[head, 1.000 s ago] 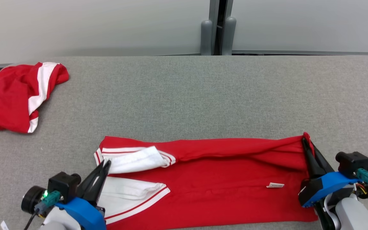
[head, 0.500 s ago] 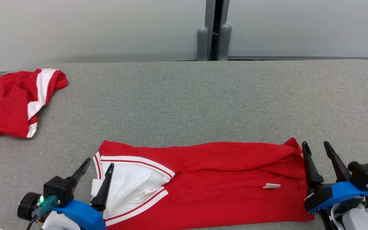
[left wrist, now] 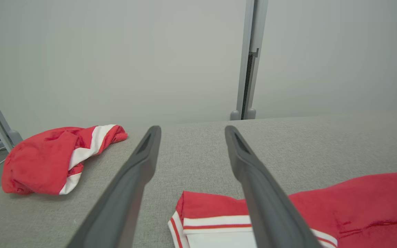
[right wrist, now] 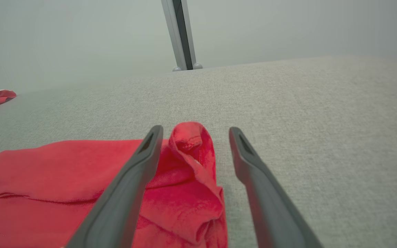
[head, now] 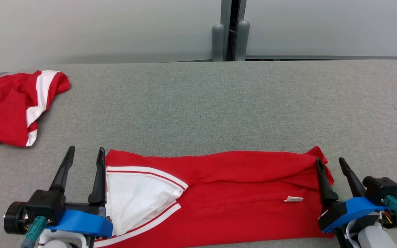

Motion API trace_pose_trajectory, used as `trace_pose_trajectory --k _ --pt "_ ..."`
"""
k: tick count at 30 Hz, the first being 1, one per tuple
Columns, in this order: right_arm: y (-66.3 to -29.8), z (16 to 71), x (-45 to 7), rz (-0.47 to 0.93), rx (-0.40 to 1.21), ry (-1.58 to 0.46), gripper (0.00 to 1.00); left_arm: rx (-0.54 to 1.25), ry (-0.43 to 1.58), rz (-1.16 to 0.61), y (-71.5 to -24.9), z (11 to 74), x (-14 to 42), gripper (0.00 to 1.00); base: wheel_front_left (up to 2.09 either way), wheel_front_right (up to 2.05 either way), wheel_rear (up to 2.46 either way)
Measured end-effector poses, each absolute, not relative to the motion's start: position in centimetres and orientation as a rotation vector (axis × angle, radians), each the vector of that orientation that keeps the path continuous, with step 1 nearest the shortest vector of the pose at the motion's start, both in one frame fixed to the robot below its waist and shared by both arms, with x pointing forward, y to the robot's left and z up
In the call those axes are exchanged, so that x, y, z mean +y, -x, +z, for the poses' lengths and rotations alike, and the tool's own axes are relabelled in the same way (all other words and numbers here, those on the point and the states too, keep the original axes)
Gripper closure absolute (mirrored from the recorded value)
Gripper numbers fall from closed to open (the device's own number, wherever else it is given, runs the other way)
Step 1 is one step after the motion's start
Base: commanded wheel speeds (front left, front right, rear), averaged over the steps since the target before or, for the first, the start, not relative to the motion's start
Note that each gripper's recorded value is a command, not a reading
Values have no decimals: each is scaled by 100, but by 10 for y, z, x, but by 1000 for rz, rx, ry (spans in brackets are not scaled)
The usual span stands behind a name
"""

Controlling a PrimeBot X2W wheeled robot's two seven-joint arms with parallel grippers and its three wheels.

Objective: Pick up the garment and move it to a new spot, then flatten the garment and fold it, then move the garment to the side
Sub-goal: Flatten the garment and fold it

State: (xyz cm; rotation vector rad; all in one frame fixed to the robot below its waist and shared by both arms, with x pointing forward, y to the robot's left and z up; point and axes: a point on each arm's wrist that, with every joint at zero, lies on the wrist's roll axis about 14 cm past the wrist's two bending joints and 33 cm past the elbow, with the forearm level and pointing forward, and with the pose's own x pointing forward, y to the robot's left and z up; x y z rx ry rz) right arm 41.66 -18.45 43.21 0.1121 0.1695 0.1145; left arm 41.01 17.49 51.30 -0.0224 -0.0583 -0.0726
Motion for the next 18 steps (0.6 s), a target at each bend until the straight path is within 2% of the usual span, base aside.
trace_pose_trajectory --k 13,18 --pt "-403 378 -186 73 361 -140 0 -89 51 30 -403 510 194 0 0 0 0" --pt "-402 372 -177 88 386 -158 0 -84 48 42 -401 506 197 0 0 0 0"
